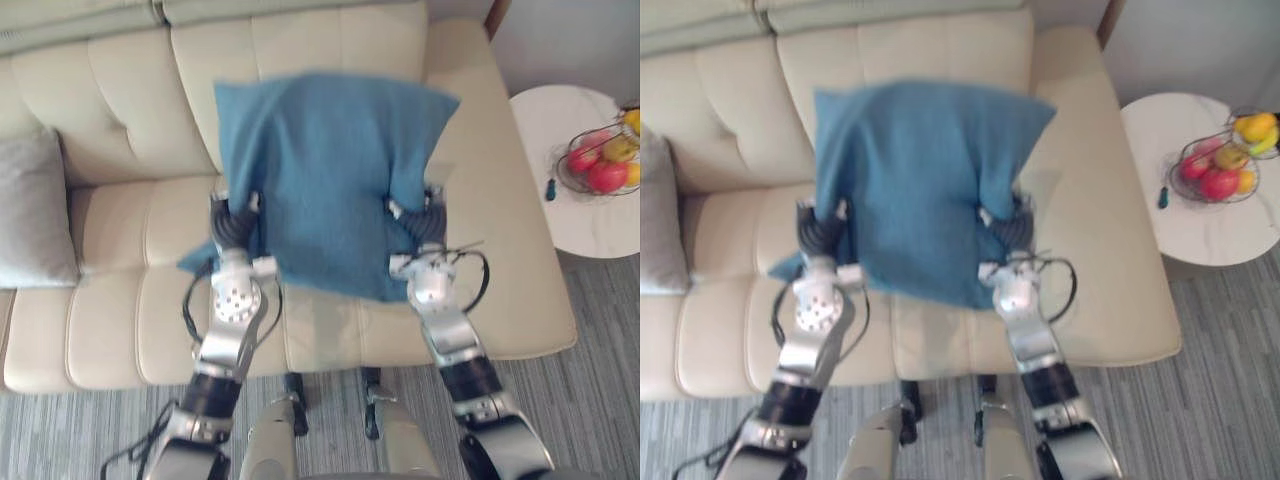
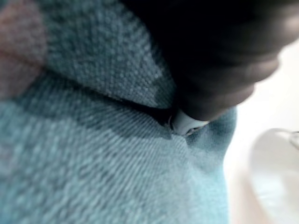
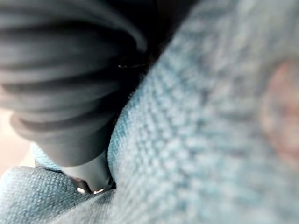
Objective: Pick up cushions and gather them together orderly.
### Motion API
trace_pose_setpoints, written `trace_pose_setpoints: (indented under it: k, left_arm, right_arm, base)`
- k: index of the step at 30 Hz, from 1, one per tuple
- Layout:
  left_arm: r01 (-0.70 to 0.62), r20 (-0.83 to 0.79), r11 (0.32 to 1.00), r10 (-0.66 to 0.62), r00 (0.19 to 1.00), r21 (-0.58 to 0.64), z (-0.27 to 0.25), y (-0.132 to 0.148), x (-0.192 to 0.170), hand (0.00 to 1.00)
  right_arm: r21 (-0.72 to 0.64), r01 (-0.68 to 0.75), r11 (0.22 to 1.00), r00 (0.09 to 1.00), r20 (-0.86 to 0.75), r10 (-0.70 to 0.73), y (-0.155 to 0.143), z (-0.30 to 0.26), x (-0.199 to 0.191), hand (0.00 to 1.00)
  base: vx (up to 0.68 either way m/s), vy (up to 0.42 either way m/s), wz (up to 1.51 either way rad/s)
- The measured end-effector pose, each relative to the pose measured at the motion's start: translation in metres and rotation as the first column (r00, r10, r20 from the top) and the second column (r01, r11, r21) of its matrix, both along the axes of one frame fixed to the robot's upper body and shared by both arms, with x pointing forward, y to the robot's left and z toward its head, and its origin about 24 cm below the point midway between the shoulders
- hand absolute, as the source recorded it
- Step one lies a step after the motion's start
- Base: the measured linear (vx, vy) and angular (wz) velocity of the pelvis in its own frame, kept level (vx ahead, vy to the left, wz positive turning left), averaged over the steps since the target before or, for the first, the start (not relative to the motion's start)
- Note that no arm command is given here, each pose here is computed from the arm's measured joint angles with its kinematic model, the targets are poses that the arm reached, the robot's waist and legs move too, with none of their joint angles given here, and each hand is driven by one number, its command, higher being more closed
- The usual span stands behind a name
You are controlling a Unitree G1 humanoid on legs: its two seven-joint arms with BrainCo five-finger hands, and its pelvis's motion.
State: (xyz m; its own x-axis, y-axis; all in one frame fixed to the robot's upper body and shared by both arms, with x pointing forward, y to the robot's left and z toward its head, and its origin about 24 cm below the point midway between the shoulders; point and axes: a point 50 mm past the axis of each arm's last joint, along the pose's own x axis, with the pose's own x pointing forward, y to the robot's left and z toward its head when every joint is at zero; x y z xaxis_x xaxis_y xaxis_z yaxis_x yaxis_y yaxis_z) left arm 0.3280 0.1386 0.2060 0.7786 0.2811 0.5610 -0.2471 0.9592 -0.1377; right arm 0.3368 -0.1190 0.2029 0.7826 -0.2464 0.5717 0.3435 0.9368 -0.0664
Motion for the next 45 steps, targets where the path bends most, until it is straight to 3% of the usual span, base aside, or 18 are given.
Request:
trace_pose_setpoints:
  k: [5,6,13,24,31,38,43,45]
  left_arm:
    - [-0.061,0.147,0.998,0.057,0.987,0.022,0.075,-0.004,0.026,1.00]
    - [-0.064,0.155,0.998,0.060,0.986,0.023,0.083,-0.006,0.029,0.00]
    - [-0.130,0.157,0.991,0.128,0.979,0.004,0.126,-0.012,0.047,0.00]
    - [-0.095,-0.116,0.994,0.089,0.989,-0.049,0.071,-0.014,0.072,0.00]
    - [-0.085,-0.201,0.995,0.072,0.977,-0.057,0.019,-0.006,0.066,0.00]
    - [-0.048,-0.193,0.997,0.036,0.981,-0.059,-0.017,0.024,0.039,0.00]
    - [-0.025,-0.231,0.998,0.010,0.973,-0.065,-0.059,0.044,0.011,0.00]
    - [0.004,-0.354,0.999,-0.021,0.935,-0.047,-0.103,0.051,-0.009,0.00]
  right_arm:
    - [0.076,0.064,0.995,0.986,0.148,-0.075,0.002,0.066,0.018,1.00]
    - [0.087,0.076,0.993,0.983,0.158,-0.089,0.001,0.073,0.020,0.00]
    - [0.173,0.198,0.965,0.953,0.195,-0.230,-0.014,0.128,0.032,0.00]
    - [0.209,0.179,0.961,0.982,0.020,-0.187,-0.030,0.110,0.052,0.00]
    - [0.189,0.193,0.963,0.981,-0.062,-0.185,-0.043,0.056,0.048,0.00]
    - [0.165,0.124,0.978,0.989,-0.095,-0.109,-0.061,-0.001,0.017,0.00]
    - [0.110,0.060,0.992,0.958,-0.285,-0.026,-0.065,-0.074,-0.008,0.00]
    - [0.089,0.010,0.996,0.900,-0.435,0.030,-0.066,-0.121,-0.029,0.00]
  base:
    - [-0.04,-0.026,0.23]
    - [0.00,-0.019,0.18]
    - [0.02,-0.028,0.19]
    - [0.02,-0.032,0.10]
    - [0.00,-0.043,-0.02]
    - [0.02,-0.050,-0.08]
    - [0.06,-0.051,-0.09]
    - [0.11,-0.036,-0.10]
